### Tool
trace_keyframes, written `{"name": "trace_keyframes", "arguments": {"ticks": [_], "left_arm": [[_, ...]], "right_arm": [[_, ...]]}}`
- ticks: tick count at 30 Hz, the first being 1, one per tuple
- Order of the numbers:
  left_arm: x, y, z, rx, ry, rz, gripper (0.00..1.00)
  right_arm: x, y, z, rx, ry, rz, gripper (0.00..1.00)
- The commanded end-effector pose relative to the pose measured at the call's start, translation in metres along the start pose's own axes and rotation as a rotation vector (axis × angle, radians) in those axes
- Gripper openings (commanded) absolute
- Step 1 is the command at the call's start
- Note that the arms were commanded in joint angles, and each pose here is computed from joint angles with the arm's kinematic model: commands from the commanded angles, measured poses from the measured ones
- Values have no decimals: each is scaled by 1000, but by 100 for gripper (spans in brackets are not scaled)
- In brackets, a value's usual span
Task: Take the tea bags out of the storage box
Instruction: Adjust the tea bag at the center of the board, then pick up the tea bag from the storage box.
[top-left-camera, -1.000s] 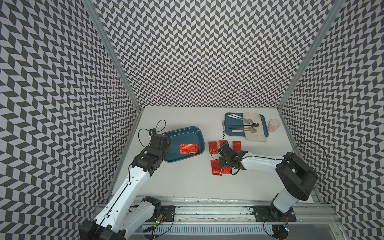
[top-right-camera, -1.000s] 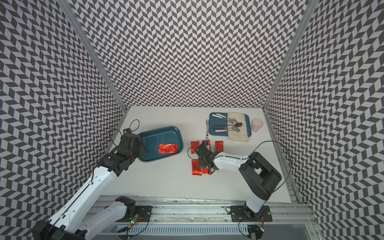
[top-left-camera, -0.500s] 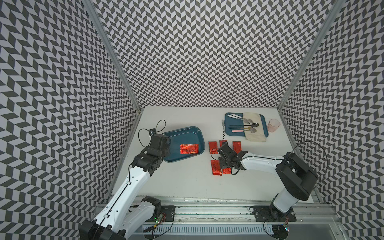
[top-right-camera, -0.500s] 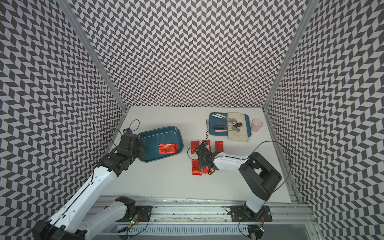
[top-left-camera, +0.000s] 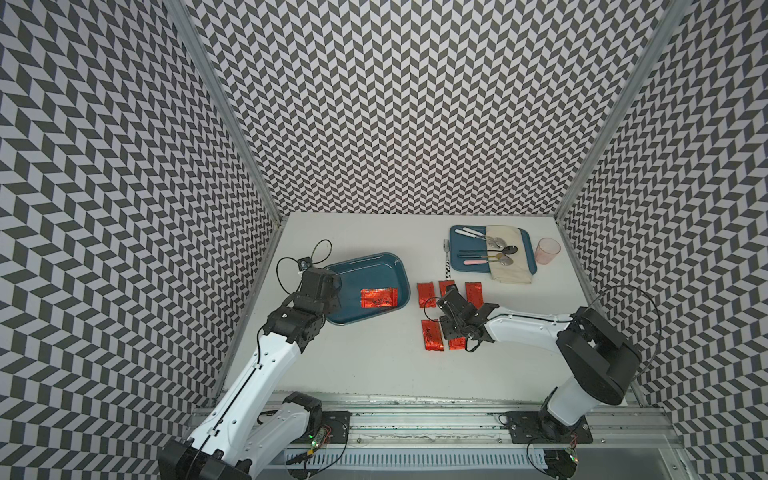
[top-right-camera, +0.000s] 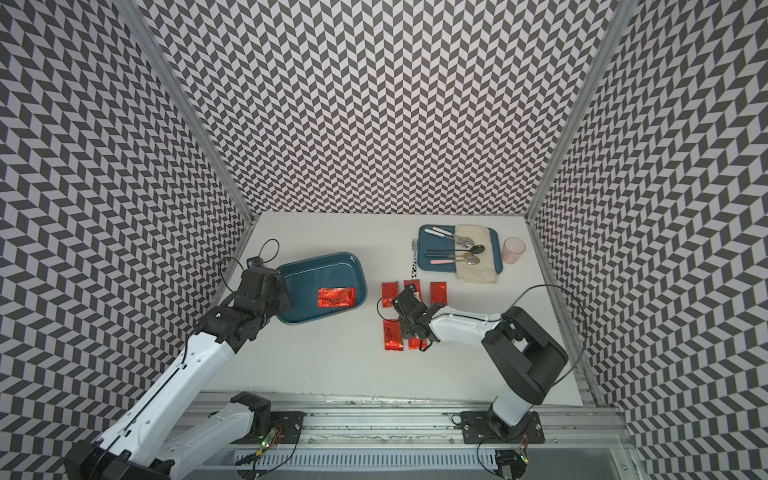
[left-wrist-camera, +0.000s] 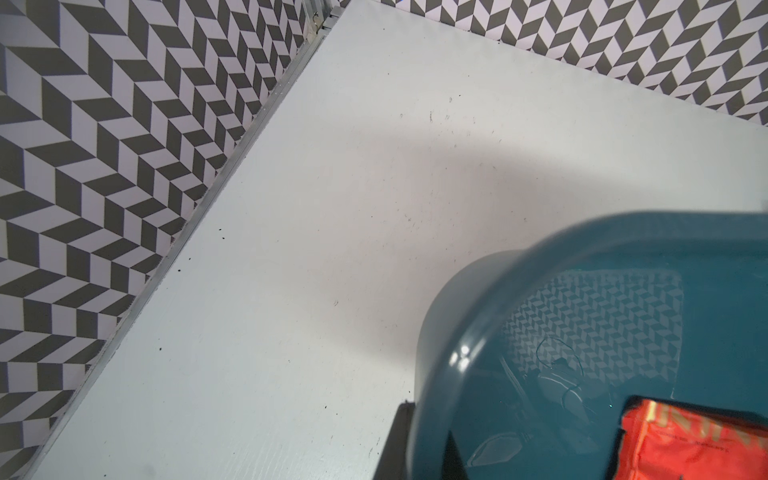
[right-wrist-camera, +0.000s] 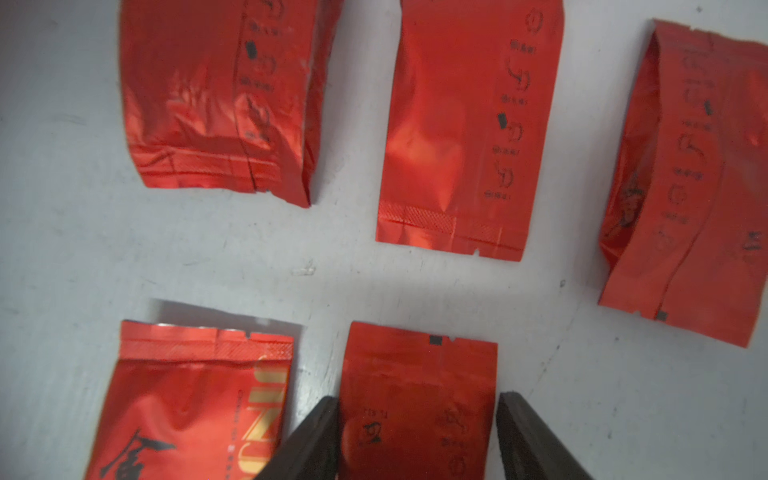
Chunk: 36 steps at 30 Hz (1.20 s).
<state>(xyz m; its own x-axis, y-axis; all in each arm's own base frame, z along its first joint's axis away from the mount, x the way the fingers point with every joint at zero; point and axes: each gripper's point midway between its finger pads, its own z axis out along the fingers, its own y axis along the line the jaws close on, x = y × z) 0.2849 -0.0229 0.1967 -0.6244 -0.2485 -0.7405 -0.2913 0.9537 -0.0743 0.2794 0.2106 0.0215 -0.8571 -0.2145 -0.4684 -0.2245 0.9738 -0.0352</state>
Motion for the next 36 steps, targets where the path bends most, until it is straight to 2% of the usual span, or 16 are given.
{"name": "trace_keyframes", "arguments": {"ticks": [1, 9, 15, 19, 22, 30, 33, 36], "left_arm": [[-7, -5, 1, 23, -24, -7, 0], [-6, -5, 1, 24, -23, -5, 0], [-6, -5, 1, 23, -22, -6, 0], [-7, -5, 0, 24, -24, -8, 0], [-7, -5, 0, 26, -25, -8, 0], [-6, -7, 1, 37, -22, -6, 0], [-5, -7, 1, 41, -22, -8, 0], [-5, -9, 0, 49, -21, -6, 0]], "right_arm": [[4, -3, -3, -3, 13, -5, 65], [-10, 0, -15, -21, -24, 10, 70], [-35, 6, -40, -62, -83, 16, 70], [-54, 20, -65, -158, -144, 5, 70], [-75, 41, -96, -296, -233, -44, 66], [-133, 108, -227, -726, -597, -330, 58], [-136, 136, -254, -811, -682, -504, 54], [-139, 160, -258, -847, -709, -682, 53]]}}
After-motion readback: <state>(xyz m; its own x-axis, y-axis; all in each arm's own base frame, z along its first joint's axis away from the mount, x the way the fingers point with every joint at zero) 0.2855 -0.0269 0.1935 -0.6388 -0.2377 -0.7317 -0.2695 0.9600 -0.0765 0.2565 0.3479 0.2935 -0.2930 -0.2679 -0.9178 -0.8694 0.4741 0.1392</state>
